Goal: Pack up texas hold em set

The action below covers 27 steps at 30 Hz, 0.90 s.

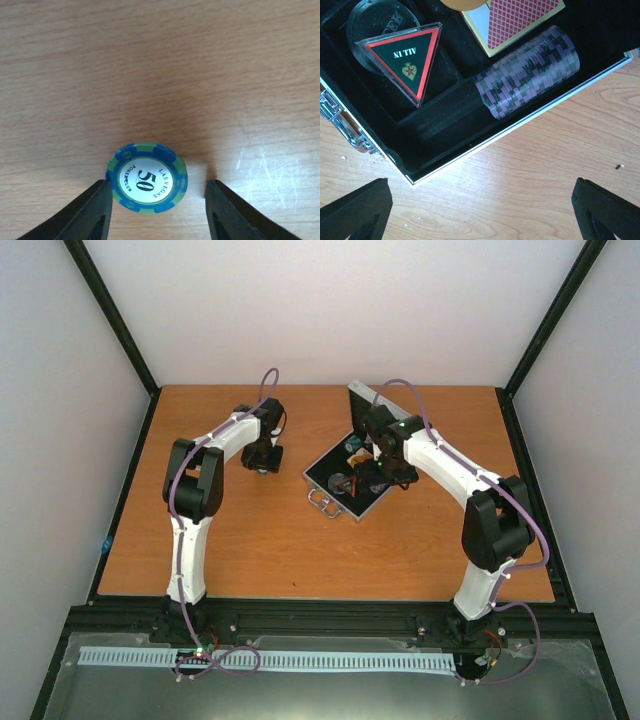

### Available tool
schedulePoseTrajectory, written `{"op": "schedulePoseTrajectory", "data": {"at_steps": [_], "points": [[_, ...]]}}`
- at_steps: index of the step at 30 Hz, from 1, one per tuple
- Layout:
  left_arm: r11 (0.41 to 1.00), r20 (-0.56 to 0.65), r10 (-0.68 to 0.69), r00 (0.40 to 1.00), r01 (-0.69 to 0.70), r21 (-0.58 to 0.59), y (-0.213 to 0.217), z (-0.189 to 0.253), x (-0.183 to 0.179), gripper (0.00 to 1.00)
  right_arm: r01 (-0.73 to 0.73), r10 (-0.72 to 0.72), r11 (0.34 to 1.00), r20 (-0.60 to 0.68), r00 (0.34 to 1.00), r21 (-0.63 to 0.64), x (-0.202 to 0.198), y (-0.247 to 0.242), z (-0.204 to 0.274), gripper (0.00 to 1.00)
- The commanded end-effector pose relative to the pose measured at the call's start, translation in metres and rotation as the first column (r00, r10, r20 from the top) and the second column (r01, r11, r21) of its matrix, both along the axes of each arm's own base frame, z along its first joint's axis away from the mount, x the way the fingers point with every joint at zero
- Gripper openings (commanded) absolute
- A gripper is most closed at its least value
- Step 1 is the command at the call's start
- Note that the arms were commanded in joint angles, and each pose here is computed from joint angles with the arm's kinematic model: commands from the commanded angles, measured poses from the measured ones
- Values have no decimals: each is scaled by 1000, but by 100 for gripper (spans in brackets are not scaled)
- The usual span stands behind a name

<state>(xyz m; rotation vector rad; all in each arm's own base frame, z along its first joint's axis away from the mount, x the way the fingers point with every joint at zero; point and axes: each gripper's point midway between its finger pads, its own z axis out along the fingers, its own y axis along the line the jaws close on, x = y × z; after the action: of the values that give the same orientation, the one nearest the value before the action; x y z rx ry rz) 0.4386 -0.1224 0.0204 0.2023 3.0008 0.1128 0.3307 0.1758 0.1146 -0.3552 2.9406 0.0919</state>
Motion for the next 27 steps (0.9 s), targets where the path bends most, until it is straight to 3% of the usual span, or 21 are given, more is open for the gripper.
{"op": "schedulePoseTrajectory", "data": {"at_steps": [1, 13, 19, 27], "points": [[1000, -18, -9, 1000, 9, 2, 1, -14, 1, 51, 6, -6, 1000, 1, 1000, -6, 1, -4, 0, 100], [1000, -3, -6, 1000, 6, 15, 5, -6, -3, 38, 13, -13, 1000, 0, 1000, 9, 2, -1, -1, 100], [1000, 18, -9, 1000, 9, 4, 3, 5, 1, 26, 14, -14, 1000, -1, 1000, 9, 1, -1, -2, 100], [1000, 20, -10, 1000, 10, -3, 3, 7, 0, 17, 14, -14, 1000, -1, 1000, 16, 1, 0, -1, 100]]}}
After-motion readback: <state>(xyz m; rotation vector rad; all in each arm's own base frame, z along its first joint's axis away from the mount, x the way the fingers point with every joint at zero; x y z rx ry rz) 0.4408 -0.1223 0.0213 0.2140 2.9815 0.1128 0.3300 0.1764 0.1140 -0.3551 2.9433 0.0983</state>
